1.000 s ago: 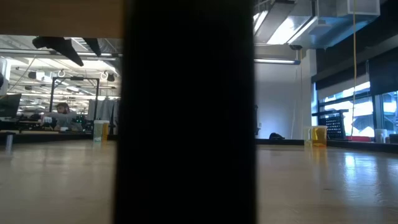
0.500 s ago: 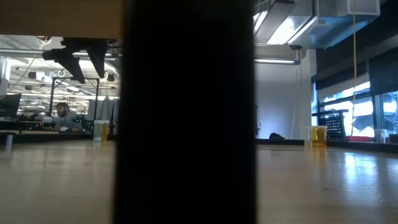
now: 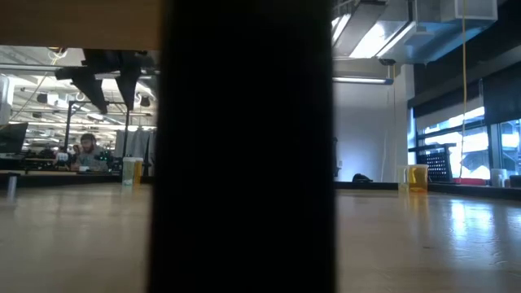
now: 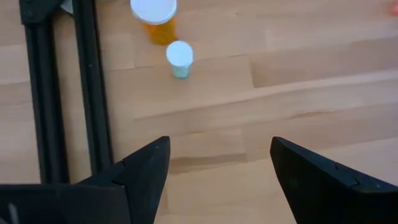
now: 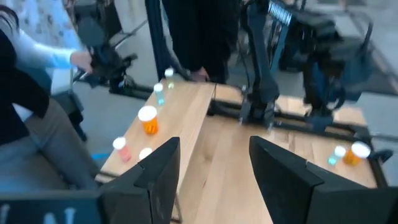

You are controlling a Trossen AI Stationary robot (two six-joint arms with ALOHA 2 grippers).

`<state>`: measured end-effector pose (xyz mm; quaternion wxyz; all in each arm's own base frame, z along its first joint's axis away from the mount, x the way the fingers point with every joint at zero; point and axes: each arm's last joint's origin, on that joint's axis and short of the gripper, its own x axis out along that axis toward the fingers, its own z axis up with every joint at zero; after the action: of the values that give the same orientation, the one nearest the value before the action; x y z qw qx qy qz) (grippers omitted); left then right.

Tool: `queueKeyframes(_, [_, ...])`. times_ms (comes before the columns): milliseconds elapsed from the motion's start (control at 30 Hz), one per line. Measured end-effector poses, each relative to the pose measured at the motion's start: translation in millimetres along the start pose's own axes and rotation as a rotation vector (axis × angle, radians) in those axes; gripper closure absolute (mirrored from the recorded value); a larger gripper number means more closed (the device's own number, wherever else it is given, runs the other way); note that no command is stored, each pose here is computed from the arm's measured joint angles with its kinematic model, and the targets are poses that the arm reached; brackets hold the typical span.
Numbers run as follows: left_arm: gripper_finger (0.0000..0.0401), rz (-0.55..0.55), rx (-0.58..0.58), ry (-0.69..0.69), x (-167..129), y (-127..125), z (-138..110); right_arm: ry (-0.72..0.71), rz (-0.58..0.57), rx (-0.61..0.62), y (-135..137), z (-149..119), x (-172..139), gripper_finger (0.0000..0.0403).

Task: Pick and place medicine bottles onto shelf by color
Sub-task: Put the top left blue pill bottle on the shelf aligned with the other blue pill bottle

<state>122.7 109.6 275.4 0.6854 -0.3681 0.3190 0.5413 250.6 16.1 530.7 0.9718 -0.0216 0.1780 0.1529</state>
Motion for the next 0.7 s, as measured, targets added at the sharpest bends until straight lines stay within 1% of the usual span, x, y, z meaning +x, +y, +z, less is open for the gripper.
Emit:
queueKeyframes(100, [0.0128, 0.037, 0.037, 0.028, 16.5, -2.6, -2.3, -0.011, -0.02, -0.003, -0.8, 1.2, 0.1, 0.0206])
queueKeyframes(233, [0.0128, 0.042, 0.031, 0.035, 38.6, -6.6, -6.8, -0.008, -0.069, -0.002, -2.2, 1.2, 0.1, 0.0206])
queueKeyframes(300, [0.0128, 0.041, 0.023, 0.012, 46.9, -7.3, -8.7, -0.007, -0.089, 0.0, -2.8, 1.2, 0.0, 0.0206])
queueKeyframes(500, [0.0128, 0.091, 0.02, -0.09, 61.2, -8.2, -13.3, -0.006, -0.089, -0.001, -2.8, 1.1, 0.0, 0.0206])
queueKeyframes(700, [0.0128, 0.09, -0.035, -0.102, 76.2, -2.5, -25.1, -0.006, -0.087, -0.002, -2.8, 1.1, 0.1, 0.0206])
